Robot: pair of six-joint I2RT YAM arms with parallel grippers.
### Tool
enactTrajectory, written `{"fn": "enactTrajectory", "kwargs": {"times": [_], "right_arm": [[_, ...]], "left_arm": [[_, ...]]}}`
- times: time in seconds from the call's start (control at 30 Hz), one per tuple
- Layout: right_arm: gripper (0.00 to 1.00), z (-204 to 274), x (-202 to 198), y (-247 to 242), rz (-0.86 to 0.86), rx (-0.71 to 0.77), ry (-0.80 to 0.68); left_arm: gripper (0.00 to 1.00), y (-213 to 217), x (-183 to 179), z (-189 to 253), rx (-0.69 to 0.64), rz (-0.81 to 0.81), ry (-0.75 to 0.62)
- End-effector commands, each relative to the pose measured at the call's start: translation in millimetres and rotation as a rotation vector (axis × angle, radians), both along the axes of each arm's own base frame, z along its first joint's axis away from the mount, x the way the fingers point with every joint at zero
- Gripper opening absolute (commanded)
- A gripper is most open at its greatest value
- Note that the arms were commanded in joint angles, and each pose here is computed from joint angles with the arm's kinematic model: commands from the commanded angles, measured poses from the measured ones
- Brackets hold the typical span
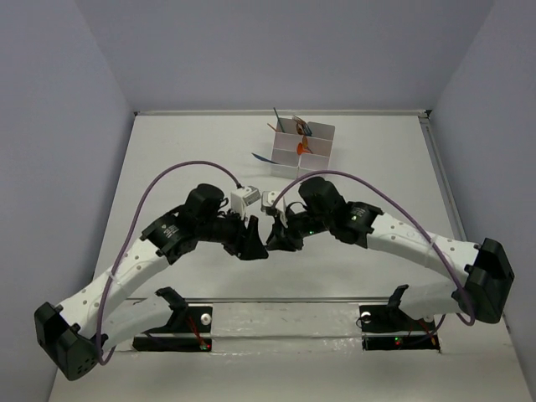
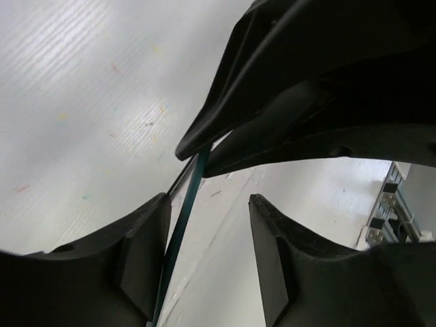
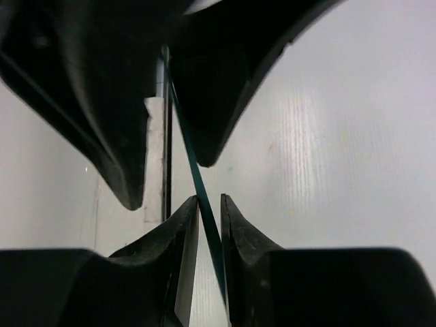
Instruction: Sort the eating utensils into containers
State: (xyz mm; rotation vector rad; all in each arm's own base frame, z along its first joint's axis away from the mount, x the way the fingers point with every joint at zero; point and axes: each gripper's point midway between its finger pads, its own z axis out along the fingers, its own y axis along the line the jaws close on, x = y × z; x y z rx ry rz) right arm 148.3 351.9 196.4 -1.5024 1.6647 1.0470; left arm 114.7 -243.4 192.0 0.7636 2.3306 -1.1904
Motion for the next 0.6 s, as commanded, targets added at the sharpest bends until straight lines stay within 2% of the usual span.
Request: {"fn": "enactTrajectory", "kwargs": {"times": [0.0,0.03,0.07,0.13,0.3,0.43,0.57], "right_arm": [[0.07,17.9,20.0,-0.5,-0.149,0.069,-0.044],[0.07,24.7,22.1,-1.1,-0.166,0.100,-0.064],[0.07,26.9,26.6,-1.8,-0.199,0.110,-0.070],[0.07,31.0,29.6,-0.9,-0.216,0.133,-0.080],[0.07,28.6,69.3,-10.8,-0.375,0.162,-0.076],[0.07,52.5,109.2,-17.0,-0.512,0.310,-0.093],[0.07,80.8,160.7,-32.6,-0.678,0.439,-0.156]], "left_arm": [[0.67,-9.7,16.0,66.9,-0.168,0.029,-0.200],[0.76,-6.9,19.1,69.3,-0.168,0.049,-0.212],[0.79,-3.9,19.8,72.7,-0.169,0.064,-0.230],[0.85,4.7,24.2,80.8,-0.155,0.110,-0.276],[0.95,32.5,37.8,116.9,-0.156,0.274,-0.411],[0.99,68.1,57.2,135.5,-0.132,0.509,-0.502],[0.99,80.9,67.2,141.1,-0.177,0.629,-0.536]]}}
